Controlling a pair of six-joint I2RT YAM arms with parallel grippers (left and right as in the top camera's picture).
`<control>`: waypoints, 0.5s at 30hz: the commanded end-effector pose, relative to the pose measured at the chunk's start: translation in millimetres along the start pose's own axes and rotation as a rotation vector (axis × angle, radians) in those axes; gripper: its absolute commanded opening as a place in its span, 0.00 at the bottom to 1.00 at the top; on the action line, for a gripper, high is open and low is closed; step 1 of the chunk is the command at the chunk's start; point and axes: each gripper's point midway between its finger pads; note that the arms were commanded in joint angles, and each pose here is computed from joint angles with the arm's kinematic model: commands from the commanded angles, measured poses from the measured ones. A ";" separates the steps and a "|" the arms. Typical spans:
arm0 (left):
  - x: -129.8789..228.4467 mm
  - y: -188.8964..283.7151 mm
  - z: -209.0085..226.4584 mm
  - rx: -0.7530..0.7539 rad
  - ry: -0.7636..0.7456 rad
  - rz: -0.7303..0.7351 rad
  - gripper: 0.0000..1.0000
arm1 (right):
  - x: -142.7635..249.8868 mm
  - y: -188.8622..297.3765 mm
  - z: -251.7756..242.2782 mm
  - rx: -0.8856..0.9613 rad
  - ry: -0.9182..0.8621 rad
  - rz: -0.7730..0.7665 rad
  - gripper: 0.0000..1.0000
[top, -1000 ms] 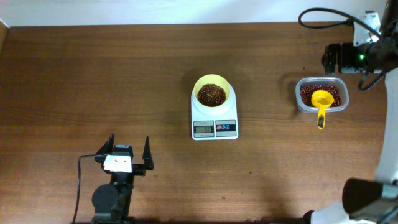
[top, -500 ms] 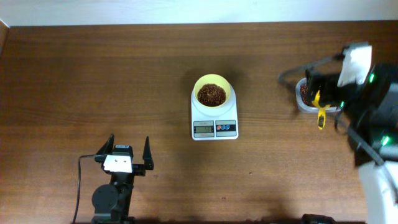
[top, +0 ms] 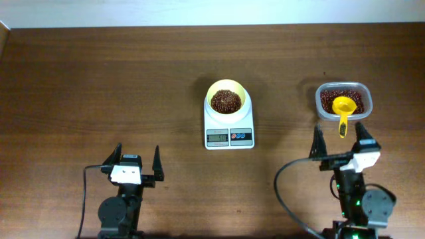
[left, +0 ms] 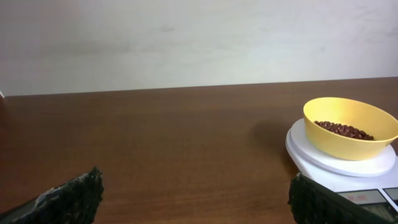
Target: Scoop item into bowl and weigh 50g on scale
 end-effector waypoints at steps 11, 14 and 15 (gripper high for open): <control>1.3 0.1 0.2 0.002 -0.016 0.002 0.99 | 69.8 28.0 0.3 0.080 -0.039 0.194 0.99; 1.3 0.1 0.2 0.002 -0.016 0.002 0.99 | 70.9 28.2 1.0 0.075 -0.023 0.199 0.99; 1.3 0.1 0.2 0.002 -0.016 0.002 0.99 | 70.5 27.9 4.1 0.054 0.000 0.197 0.99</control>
Point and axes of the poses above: each gripper's point midway between its finger pads, its own y axis back along the fingers, its own z axis along the line the jaws close on, x = y × z, and after that the axes turned 4 degrees about y, right-handed
